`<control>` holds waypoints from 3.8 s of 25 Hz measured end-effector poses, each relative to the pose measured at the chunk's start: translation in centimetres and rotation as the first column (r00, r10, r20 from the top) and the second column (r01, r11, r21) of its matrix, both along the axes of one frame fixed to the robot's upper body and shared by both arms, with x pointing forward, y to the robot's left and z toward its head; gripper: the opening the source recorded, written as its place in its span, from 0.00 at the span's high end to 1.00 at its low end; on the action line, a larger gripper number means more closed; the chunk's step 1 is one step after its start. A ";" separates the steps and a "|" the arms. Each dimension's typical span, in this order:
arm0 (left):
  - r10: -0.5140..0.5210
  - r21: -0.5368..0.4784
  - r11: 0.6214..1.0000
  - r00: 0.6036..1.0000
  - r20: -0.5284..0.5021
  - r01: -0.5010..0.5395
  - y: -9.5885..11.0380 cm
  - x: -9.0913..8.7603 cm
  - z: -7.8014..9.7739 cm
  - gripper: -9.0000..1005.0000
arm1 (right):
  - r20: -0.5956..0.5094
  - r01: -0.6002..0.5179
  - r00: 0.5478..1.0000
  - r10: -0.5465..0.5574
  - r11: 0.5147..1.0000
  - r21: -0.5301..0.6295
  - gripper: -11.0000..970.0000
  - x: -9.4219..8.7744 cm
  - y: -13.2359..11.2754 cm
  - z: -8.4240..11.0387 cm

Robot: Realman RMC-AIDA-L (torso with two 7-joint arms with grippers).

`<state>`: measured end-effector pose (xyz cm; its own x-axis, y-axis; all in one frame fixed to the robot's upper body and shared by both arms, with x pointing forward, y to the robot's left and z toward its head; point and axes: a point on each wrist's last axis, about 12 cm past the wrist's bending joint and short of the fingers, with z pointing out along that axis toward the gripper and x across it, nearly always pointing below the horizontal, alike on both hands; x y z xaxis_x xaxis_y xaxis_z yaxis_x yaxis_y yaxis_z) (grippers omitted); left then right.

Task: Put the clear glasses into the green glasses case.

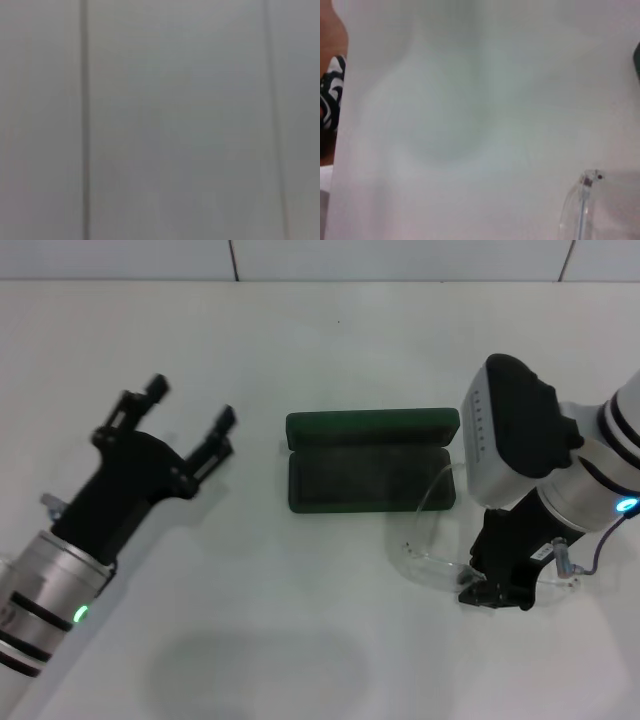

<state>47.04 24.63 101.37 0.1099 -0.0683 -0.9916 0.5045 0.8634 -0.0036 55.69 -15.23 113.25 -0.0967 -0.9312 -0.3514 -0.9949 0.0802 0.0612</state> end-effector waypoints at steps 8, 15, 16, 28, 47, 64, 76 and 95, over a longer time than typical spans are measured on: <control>0.082 -0.060 0.995 0.997 0.011 -0.081 0.8 -0.4 0.2 0.16 | 0.000 0.054 0.999 -0.054 0.993 0.103 0.85 -0.3 -2.2 0.6; 0.031 -0.110 0.993 0.999 -0.011 -0.033 0.3 -0.7 0.3 0.16 | -0.035 0.030 0.999 -0.020 0.942 0.333 0.86 -1.5 -5.4 0.8; 0.007 -0.118 0.993 1.000 -0.011 -0.009 0.2 -0.7 0.3 0.16 | -0.042 0.033 0.999 -0.019 0.934 0.357 0.86 -1.7 -5.8 0.7; -0.413 -0.147 0.902 0.911 -0.015 0.407 -0.7 0.7 2.5 0.16 | 0.202 -0.196 0.977 0.069 0.668 0.718 0.86 -5.3 -9.5 -3.8; -0.671 -0.057 0.739 0.727 -0.144 0.671 -4.8 4.8 4.3 0.16 | 0.403 -0.427 0.902 0.157 0.473 0.771 0.86 -8.8 -9.0 -6.4; -0.681 0.024 0.708 0.692 -0.239 0.706 -5.2 4.4 3.0 0.16 | 0.571 -0.563 0.812 0.122 0.424 0.709 0.86 -9.0 -9.0 -6.6; -0.575 0.051 0.802 0.792 -0.205 0.595 -4.5 5.5 2.9 0.16 | 0.597 -0.595 0.790 0.143 0.414 0.689 0.85 -9.2 -8.8 -6.9; -0.700 -0.123 0.713 0.709 -0.088 0.690 -3.8 2.9 4.4 0.16 | 0.593 -0.572 0.799 0.102 0.435 0.696 0.85 -9.4 -9.1 -7.4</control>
<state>49.90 20.80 105.80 -0.1169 -0.1521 -0.9814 0.9525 0.2627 -0.1542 46.33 -24.31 105.83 0.5209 -0.1001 -0.8477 -0.8521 -0.1211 -0.5092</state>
